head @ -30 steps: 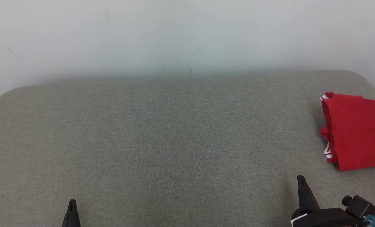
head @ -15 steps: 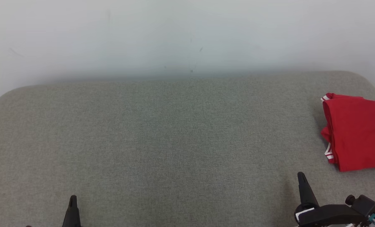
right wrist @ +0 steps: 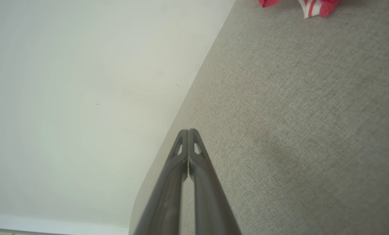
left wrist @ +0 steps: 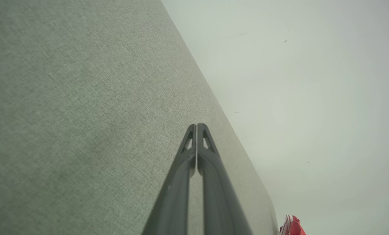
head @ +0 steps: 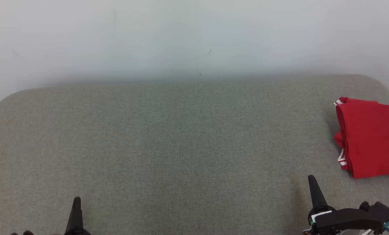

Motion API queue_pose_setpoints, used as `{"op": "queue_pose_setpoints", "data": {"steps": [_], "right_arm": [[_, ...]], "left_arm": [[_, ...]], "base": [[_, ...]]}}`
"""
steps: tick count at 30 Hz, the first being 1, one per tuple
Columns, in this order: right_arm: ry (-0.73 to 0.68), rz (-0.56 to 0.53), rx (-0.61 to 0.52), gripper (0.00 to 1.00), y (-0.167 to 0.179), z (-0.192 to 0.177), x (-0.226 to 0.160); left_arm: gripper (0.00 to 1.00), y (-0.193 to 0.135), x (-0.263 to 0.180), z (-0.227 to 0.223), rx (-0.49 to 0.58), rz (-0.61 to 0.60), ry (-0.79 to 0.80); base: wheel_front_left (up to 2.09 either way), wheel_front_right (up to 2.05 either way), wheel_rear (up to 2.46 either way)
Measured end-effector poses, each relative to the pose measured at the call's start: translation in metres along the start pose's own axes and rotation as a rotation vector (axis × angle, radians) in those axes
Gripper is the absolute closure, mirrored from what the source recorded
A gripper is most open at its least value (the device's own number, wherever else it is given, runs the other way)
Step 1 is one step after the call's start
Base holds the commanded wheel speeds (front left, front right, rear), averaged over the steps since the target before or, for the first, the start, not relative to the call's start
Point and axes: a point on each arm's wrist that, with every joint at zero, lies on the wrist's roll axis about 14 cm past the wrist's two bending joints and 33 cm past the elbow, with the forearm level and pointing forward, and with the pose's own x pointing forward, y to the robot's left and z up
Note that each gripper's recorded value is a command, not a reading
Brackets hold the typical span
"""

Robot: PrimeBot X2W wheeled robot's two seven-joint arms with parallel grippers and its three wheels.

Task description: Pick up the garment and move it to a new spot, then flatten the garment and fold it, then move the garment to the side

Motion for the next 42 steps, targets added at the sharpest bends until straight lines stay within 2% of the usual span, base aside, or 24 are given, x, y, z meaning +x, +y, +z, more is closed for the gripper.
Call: {"op": "queue_pose_setpoints", "data": {"steps": [42], "right_arm": [[0.020, 0.072, 0.391, 1.00, 0.022, 0.003, 0.010]], "left_arm": [[1.00, -0.021, 0.010, 0.009, -0.375, -0.082, 0.016]], "base": [[0.00, 0.00, 0.00]]}}
